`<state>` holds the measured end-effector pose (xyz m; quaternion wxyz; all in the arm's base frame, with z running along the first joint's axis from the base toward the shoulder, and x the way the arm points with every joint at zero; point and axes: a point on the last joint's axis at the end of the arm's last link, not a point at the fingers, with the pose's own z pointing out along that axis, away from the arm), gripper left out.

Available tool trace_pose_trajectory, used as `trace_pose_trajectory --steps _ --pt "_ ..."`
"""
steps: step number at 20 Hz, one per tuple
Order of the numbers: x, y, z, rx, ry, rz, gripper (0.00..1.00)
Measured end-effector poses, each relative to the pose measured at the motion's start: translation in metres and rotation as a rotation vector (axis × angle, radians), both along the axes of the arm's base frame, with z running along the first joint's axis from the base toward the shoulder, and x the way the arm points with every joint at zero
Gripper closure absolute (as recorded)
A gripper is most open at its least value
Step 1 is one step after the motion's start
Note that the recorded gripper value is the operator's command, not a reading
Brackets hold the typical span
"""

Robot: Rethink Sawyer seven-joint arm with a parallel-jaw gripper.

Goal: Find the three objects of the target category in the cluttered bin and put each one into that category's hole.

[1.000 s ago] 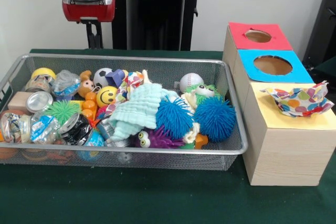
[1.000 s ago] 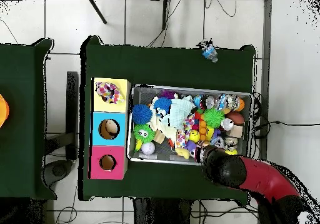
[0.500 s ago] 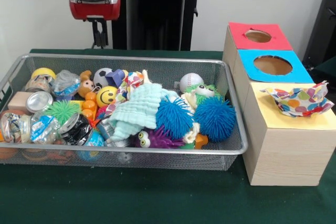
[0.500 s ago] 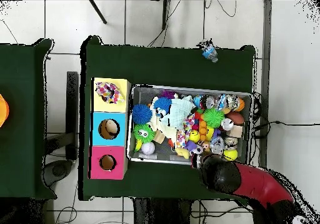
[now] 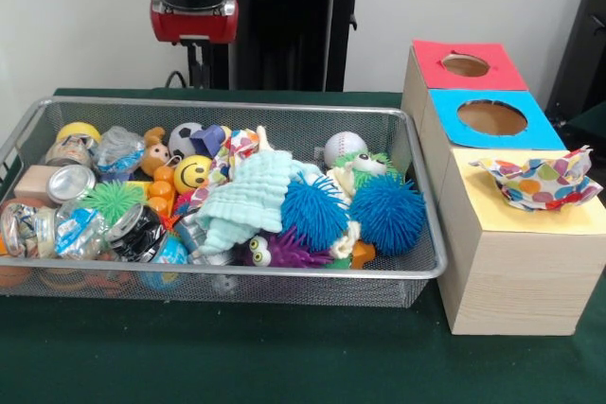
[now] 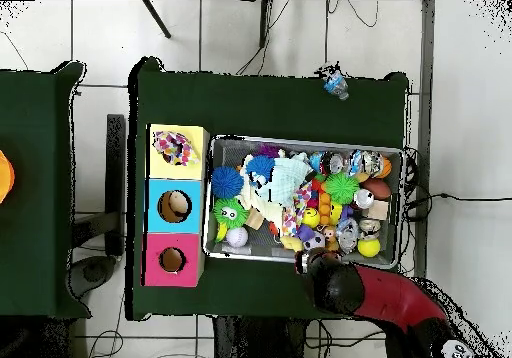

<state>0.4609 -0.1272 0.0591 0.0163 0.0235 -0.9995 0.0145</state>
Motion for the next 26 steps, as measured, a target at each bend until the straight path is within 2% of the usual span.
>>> trace_pose_trajectory --steps 4,8,10,12,18,22,26 --pt "0.007 0.003 0.001 -0.007 -0.007 0.007 1.00" --pt "0.031 -0.011 -0.004 -0.015 -0.021 -0.014 1.00" --pt "0.037 -0.015 -0.005 -0.018 -0.022 -0.018 1.00" --pt "0.054 -0.027 -0.008 -0.026 -0.023 -0.030 1.00" --pt "0.082 -0.046 -0.008 -0.044 -0.039 -0.044 1.00" --pt "0.094 -0.054 -0.005 -0.058 -0.062 -0.047 1.00" --pt "0.098 -0.057 -0.003 -0.063 -0.069 -0.048 1.00"
